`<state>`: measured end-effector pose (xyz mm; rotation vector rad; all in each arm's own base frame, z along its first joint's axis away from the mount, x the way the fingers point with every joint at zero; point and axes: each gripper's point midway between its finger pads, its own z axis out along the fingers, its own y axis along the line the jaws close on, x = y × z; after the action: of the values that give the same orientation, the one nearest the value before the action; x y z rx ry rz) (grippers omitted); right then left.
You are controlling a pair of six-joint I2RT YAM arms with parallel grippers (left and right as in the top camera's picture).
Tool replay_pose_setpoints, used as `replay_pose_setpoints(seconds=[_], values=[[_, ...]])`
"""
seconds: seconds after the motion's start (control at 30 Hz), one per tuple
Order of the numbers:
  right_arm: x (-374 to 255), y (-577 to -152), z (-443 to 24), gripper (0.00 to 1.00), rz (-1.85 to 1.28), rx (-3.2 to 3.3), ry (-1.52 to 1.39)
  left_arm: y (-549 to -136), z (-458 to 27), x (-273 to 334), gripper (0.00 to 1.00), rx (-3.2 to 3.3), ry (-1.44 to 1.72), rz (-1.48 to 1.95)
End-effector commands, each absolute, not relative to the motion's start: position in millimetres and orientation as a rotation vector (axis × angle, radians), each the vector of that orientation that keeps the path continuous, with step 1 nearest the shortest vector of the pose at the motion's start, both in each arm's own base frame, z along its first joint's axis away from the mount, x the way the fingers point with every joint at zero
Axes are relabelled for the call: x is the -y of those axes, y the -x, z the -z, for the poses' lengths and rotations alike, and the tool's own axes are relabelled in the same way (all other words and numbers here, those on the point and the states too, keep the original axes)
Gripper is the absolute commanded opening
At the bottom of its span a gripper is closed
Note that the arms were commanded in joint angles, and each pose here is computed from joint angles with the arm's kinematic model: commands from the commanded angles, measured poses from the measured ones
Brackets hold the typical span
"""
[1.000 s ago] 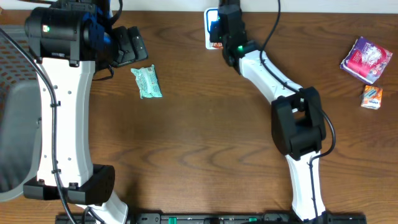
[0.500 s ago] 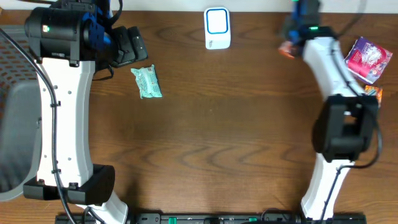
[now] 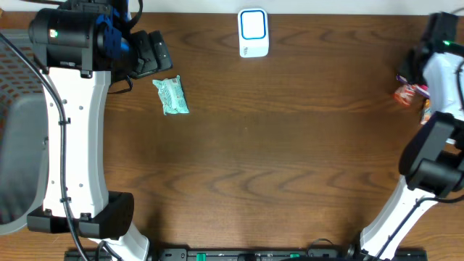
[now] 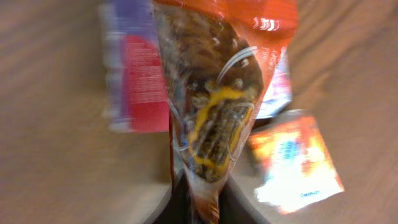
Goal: Scan the item barcode
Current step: 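Carry the red bar to the right corner and release it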
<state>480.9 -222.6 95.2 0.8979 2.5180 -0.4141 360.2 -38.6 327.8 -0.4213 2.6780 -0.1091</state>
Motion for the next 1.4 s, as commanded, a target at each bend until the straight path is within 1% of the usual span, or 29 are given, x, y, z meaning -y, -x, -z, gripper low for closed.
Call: replay_pose_setpoints(seconds=[0.0, 0.03, 0.07, 0.13, 0.2, 0.23, 0.4, 0.53, 0.73, 0.83, 0.93, 1.03, 1.2, 1.37], values=[[249.0, -459.1, -94.1, 0.56, 0.47, -2.521, -0.976, -344.2, -319.4, 34.1, 0.98, -2.754, 0.436, 0.071], [250.5, -455.7, -92.4, 0.72, 0.456, -2.531, -0.987, -344.2, -319.4, 34.1, 0.98, -2.754, 0.436, 0.071], [250.0, -454.1, -90.8, 0.82, 0.434, -2.541, -0.992, -344.2, -319.4, 34.1, 0.98, -2.754, 0.436, 0.071], [243.3, -455.0, -87.6, 0.92, 0.366, -2.564, -0.982, -344.2, -319.4, 34.1, 0.98, -2.754, 0.435, 0.071], [232.4, -458.3, -84.8, 0.98, 0.29, -2.587, -0.961, -344.2, -319.4, 34.1, 0.98, -2.754, 0.436, 0.071], [225.2, -460.6, -83.7, 0.99, 0.242, -2.598, -0.95, -344.2, -319.4, 34.1, 0.98, -2.754, 0.436, 0.071], [168.6, -478.8, -83.8, 0.99, -0.061, -2.647, -0.842, -344.2, -319.4, 34.1, 0.98, -2.754, 0.436, 0.071], [138.5, -488.4, -100.4, 0.99, -0.133, -2.638, -0.759, -344.2, -319.4, 34.1, 0.98, -2.754, 0.436, 0.071], [106.6, -494.4, -162.8, 0.99, -0.195, -2.533, -0.661, -344.2, -319.4, 34.1, 0.98, -2.754, 0.436, 0.071], [104.9, -493.7, -195.2, 0.99, -0.195, -2.46, -0.634, -344.2, -319.4, 34.1, 0.98, -2.754, 0.436, 0.071], [117.8, -485.9, -222.0, 0.99, -0.114, -2.398, -0.649, -344.2, -319.4, 34.1, 0.98, -2.754, 0.436, 0.071], [120.6, -479.8, -225.3, 0.99, -0.099, -2.401, -0.662, -344.2, -319.4, 34.1, 0.98, -2.754, 0.436, 0.071], [112.6, -463.2, -210.4, 0.99, -0.126, -2.494, -0.686, -344.2, -319.4, 34.1, 0.98, -2.754, 0.436, 0.071], [110.8, -455.2, -205.5, 0.99, -0.122, -2.531, -0.699, -344.2, -319.4, 34.1, 0.98, -2.754, 0.436, 0.071]])
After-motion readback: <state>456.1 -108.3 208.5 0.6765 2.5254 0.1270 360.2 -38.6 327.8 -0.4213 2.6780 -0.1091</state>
